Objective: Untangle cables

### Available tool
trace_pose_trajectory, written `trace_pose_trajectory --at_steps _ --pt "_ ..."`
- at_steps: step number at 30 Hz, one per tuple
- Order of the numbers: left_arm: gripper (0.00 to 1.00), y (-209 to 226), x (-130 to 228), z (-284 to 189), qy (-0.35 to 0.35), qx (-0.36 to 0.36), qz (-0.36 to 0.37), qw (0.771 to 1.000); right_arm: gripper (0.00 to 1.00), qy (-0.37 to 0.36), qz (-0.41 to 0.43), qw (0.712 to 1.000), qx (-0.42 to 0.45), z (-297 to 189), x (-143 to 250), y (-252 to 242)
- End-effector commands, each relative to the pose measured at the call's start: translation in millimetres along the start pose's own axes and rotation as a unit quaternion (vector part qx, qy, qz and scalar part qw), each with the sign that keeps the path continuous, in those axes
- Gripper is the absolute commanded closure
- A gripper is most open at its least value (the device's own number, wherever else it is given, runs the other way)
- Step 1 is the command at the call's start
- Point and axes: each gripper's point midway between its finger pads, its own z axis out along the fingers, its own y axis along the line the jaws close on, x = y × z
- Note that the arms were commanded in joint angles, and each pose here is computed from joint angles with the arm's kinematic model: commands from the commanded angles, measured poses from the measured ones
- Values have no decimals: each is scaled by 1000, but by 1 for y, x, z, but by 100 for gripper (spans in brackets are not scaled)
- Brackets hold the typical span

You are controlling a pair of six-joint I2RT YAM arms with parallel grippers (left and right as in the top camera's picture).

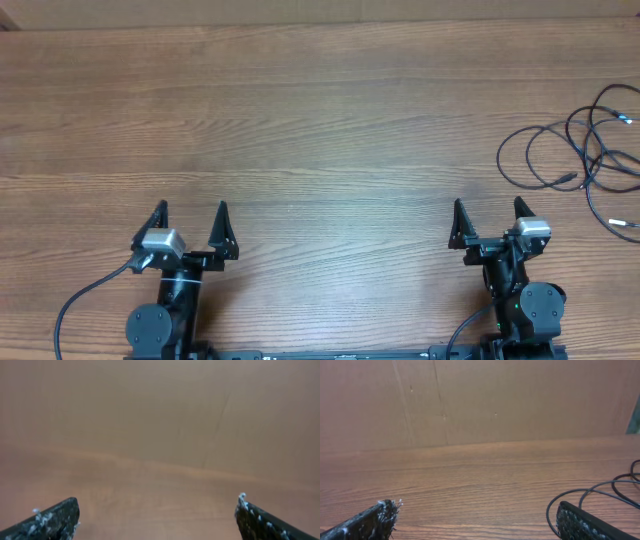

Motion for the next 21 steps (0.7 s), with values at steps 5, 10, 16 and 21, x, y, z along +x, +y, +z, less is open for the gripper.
trace_pose_trajectory --at_steps 5,10,16,21 --pt "0 20 14 3 -21 -43 56 997 0 -1 -2 1000 1 0 2 -1" --pt "1 27 62 0 77 -48 53 994 0 -1 -2 1000 1 0 2 -1" --pt "1 23 62 0 79 -37 47 995 0 -1 -2 1000 1 0 2 -1" --pt "0 23 62 0 79 -37 47 995 0 -1 -2 1000 1 0 2 -1"
